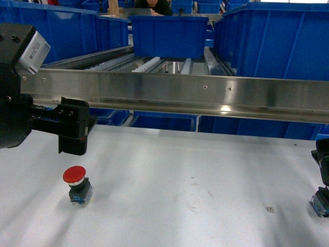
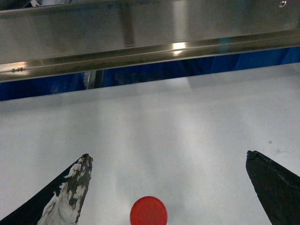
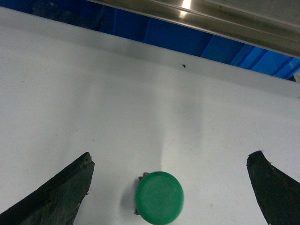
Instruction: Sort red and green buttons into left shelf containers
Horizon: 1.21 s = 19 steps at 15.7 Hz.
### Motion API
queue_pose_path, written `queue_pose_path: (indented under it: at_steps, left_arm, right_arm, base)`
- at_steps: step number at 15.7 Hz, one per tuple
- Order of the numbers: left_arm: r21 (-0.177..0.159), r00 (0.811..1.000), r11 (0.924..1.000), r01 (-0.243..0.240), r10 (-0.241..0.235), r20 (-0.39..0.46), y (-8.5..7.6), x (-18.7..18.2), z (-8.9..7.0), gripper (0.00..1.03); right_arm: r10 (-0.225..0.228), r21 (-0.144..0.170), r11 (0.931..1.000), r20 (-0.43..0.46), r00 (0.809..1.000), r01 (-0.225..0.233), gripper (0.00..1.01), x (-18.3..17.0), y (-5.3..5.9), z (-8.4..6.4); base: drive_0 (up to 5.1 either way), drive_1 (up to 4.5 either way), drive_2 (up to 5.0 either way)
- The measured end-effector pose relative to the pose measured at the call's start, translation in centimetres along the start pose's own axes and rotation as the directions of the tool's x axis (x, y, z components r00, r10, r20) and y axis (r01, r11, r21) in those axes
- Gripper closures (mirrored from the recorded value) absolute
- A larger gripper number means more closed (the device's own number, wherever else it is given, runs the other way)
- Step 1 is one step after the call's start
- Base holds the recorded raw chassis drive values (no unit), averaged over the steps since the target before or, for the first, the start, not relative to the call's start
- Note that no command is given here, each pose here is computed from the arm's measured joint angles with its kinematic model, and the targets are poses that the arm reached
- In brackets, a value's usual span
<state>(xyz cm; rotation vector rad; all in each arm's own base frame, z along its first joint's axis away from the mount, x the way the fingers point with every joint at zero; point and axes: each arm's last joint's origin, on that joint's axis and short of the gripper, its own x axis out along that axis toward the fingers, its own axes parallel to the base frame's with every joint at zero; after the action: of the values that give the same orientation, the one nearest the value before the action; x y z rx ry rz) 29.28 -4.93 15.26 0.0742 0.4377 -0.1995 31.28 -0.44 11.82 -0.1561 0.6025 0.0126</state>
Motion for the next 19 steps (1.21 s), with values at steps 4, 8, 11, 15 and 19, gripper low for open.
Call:
queue_pose_path:
  at_steps: [4,8,11,15,19]
  left_arm:
    - [-0.013,1.0,0.9999,-0.005,0.005,0.0,0.1,0.0,0.0,0.05]
    - [-0.013,1.0,0.9999,-0.005,0.005,0.0,0.1,0.0,0.0,0.05]
    - [-0.013,1.0,0.9999,-0.005,0.005,0.0,0.1,0.0,0.0,0.05]
    - [-0.013,1.0,0.9999,-0.005,0.005,0.0,0.1,0.0,0.0,0.05]
    - [-0.013,1.0,0.9999,-0.006,0.006,0.0,0.1,0.0,0.0,0.05]
  right_arm:
    - [-0.014,0.007,0.9999,0.0,1.0,0.014,0.03,0.0,-0.4,-0.1]
    - [-0.019,0.006,0.9998,-0.041,0.999,0.019,0.03,0.6,-0.6,-0.8]
    - [-0.021,-0.016,0.9997,-0.142,0.99,0.019,0.03,2.1,-0.2,-2.1]
    - [0.021,0.004,0.9998,-0.146,0.989,-0.021,0.03,4.1,0.0,0.7]
    - [0.041,0.032,0.9989,-0.249,0.968,-0.034,0.03,6.7,-0.1,0.7]
  base:
    - [0.0,0.0,0.0]
    - [0.0,0.0,0.0]
    - [0.0,0.0,0.0]
    - [0.0,0.0,0.0]
    - [0.0,0.0,0.0]
